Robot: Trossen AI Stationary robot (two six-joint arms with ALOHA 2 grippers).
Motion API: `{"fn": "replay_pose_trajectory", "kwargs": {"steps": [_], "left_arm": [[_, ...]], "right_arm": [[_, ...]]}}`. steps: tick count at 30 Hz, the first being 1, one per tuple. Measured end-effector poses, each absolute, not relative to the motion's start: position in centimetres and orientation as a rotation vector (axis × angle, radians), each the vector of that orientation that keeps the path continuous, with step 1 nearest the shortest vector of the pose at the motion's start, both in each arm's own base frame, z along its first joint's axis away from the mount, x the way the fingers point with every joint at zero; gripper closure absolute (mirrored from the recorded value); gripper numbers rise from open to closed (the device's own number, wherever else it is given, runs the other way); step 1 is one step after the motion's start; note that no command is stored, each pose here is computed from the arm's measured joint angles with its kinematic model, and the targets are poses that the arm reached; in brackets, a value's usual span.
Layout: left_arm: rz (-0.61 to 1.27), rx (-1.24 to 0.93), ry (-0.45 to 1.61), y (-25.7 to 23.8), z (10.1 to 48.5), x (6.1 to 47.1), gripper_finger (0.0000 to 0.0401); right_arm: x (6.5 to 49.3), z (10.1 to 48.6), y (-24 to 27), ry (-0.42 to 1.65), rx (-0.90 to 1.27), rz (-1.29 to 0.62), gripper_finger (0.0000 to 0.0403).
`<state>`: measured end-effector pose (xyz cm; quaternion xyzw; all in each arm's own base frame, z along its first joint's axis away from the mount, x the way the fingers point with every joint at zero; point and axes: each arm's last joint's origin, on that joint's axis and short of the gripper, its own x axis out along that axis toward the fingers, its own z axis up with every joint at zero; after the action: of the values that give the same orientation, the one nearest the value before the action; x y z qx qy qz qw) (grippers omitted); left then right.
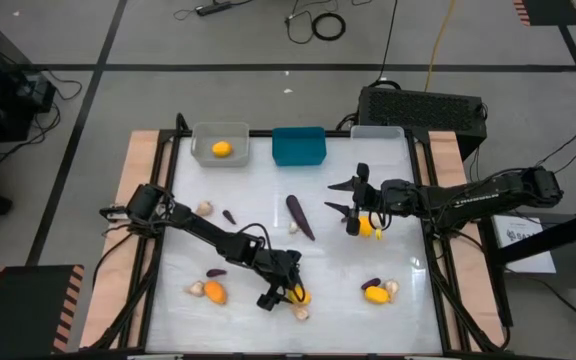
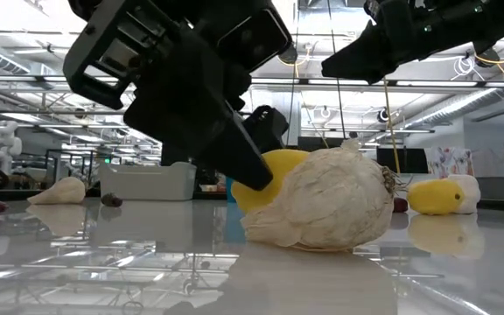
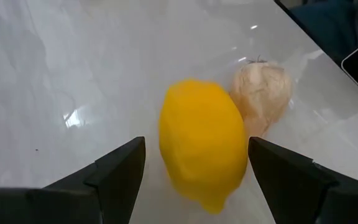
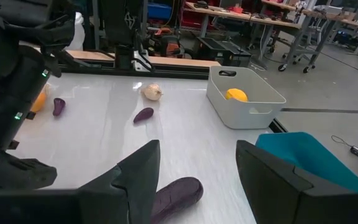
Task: Sort produce into baskets
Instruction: Put the bottom center lemon into the gray bin
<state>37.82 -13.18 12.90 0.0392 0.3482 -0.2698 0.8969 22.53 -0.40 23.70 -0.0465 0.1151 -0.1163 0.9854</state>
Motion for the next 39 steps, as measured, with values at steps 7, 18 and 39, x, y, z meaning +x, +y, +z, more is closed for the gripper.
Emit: {"fn": "replay_pose_trajectory", "kwargs": {"steps": [7,18,39], "left_arm": [[-0.562,0.078,0.721,-13.1,12.9,37.8,0.0155],[-0.537,0.081,0.744,-12.5,14.7,37.2,0.0239],[0.512,0.075,1.231,7.1,26.9,24.0,0.0243]], "right_arm": [[22.5,23.7,-0.4,0.231,-0.093,-0.234,0.02],[22.5,23.7,-0.4,0.233,-0.094,-0.234,0.02],[22.5,23.6,-0.4,0.242,-0.096,-0.234,0.02]]}}
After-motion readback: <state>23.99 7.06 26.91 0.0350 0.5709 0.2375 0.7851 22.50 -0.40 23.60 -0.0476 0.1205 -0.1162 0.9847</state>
